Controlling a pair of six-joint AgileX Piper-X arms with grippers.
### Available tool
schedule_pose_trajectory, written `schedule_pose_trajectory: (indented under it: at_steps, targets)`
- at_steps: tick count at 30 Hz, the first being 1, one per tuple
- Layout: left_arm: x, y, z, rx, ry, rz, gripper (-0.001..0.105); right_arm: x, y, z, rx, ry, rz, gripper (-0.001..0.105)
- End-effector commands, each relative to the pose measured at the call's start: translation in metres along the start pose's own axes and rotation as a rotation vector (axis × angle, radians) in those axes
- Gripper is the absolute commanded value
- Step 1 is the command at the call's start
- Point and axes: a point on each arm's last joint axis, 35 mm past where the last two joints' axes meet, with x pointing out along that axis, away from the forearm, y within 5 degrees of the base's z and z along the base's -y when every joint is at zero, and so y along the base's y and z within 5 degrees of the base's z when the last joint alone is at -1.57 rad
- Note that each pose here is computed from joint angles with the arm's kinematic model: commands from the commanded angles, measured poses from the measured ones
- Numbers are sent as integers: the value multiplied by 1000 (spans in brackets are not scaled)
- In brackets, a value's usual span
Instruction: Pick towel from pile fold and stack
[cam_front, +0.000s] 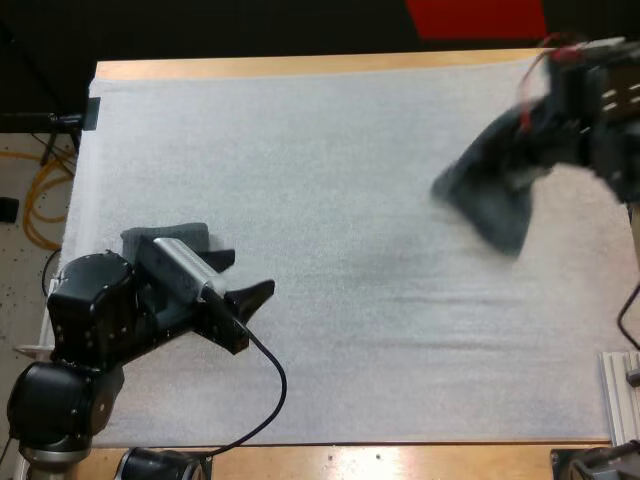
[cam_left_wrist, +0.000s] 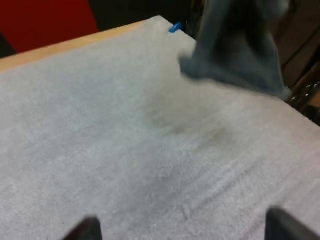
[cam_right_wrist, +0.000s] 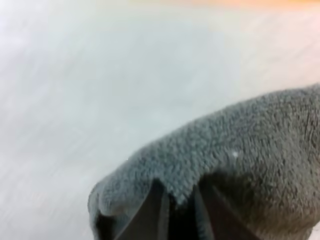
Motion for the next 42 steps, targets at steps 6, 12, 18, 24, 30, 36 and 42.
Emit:
schedule_pose_trajectory:
  at_steps: [6,12,18,24,30,36,42]
  targets:
    - [-4,-2,-11,-43,80,-3,64,32,65,-14,-143,44,200,1]
    - [-4,-2,-12,-24,88,-3,64,52,105,-20,-239,-25,256,22]
    - [-4,-2,-12,-19,88,-3,64,52,105,-18,-248,-30,163,89]
    - [-4,-2,-12,-18,88,-3,64,34,99,-32,-241,97,69,78]
    - [-4,-2,-12,-10,88,-4,64,-1,95,-48,-188,162,73,67]
    - [-4,-2,-12,-10,87,-2,64,-37,90,-63,-123,149,74,67]
    - [-4,-2,-12,-11,89,-1,64,-35,93,-97,-63,193,125,67]
